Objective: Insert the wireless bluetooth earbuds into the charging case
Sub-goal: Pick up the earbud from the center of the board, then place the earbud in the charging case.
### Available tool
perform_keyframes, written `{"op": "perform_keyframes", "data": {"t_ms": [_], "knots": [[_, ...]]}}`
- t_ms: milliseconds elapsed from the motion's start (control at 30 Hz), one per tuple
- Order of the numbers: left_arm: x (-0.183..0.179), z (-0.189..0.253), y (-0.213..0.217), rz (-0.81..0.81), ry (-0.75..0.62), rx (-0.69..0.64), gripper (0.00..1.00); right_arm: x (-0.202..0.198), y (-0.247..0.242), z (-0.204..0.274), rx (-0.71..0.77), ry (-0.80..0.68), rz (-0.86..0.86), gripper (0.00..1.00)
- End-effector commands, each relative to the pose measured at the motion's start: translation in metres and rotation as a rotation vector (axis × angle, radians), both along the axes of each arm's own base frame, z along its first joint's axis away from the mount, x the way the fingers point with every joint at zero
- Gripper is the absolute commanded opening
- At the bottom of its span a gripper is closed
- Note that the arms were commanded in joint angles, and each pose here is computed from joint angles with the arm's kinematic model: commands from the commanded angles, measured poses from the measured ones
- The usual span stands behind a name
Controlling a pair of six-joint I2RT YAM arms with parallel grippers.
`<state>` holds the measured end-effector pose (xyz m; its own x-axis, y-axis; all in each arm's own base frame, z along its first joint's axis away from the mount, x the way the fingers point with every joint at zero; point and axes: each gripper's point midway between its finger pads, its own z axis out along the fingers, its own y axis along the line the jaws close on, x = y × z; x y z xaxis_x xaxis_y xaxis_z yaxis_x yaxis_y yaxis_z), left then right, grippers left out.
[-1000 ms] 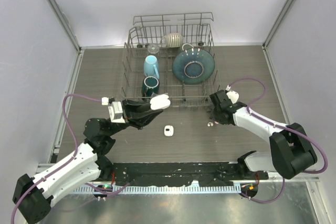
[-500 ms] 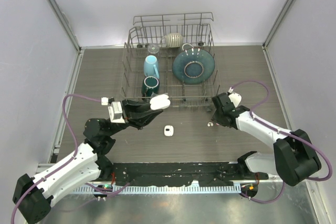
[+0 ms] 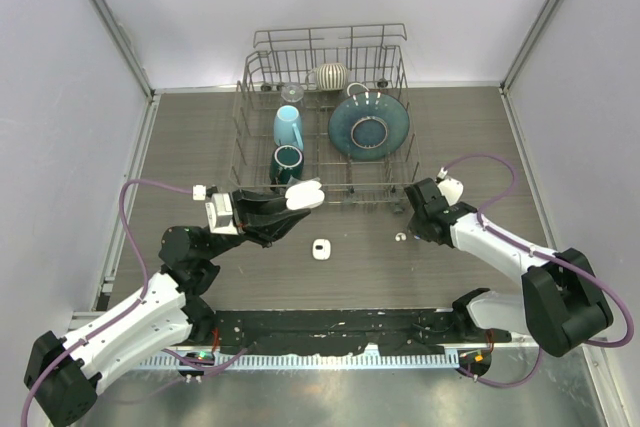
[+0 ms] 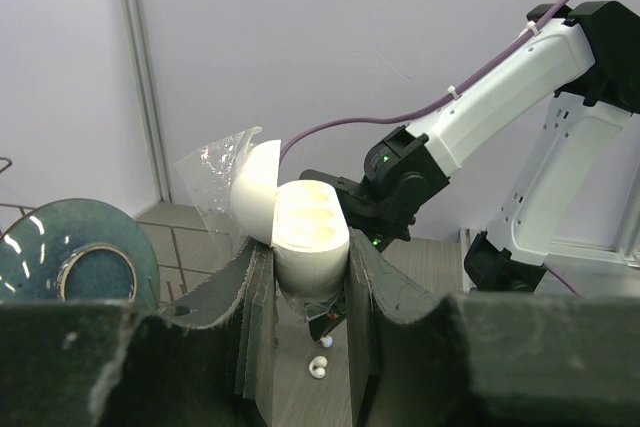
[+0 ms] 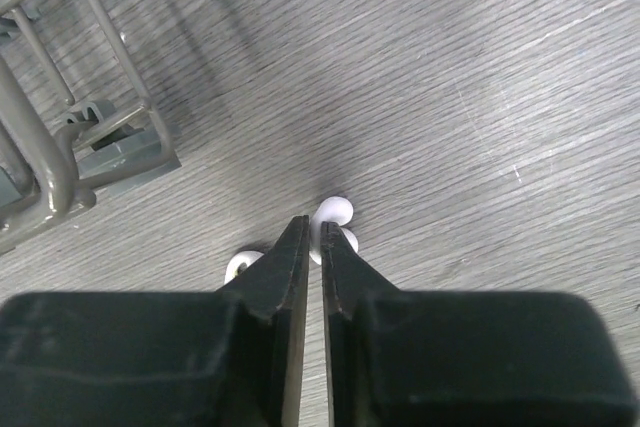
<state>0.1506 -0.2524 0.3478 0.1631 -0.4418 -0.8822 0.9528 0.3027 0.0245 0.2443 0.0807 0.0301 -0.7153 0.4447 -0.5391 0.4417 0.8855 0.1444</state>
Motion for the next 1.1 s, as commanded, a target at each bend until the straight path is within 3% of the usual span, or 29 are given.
{"op": "perform_keyframes", "data": {"t_ms": [0,100,433,700,933,1067], "knots": [[-0.003,0.013,0.004,0.008,-0.041,-0.046,0.00,-0.018,-0.014,-0.008,-0.058,0.062,0.000,0.09],[-0.003,0.013,0.004,0.005,-0.041,-0.044,0.00,-0.017,-0.014,-0.005,-0.065,0.060,0.011,0.01],[-0.004,0.013,0.004,0.005,-0.041,-0.042,0.00,-0.015,-0.014,0.012,-0.071,0.041,0.053,0.01],[-0.005,0.013,0.004,0.001,-0.042,-0.039,0.00,-0.012,0.008,0.040,0.046,-0.024,0.131,0.01],[-0.008,0.011,0.000,-0.027,-0.046,-0.010,0.00,-0.004,0.065,0.154,0.292,-0.261,0.433,0.01],[-0.011,0.009,-0.004,-0.055,-0.052,0.017,0.00,-0.026,0.104,0.225,0.447,-0.346,0.710,0.01]]}}
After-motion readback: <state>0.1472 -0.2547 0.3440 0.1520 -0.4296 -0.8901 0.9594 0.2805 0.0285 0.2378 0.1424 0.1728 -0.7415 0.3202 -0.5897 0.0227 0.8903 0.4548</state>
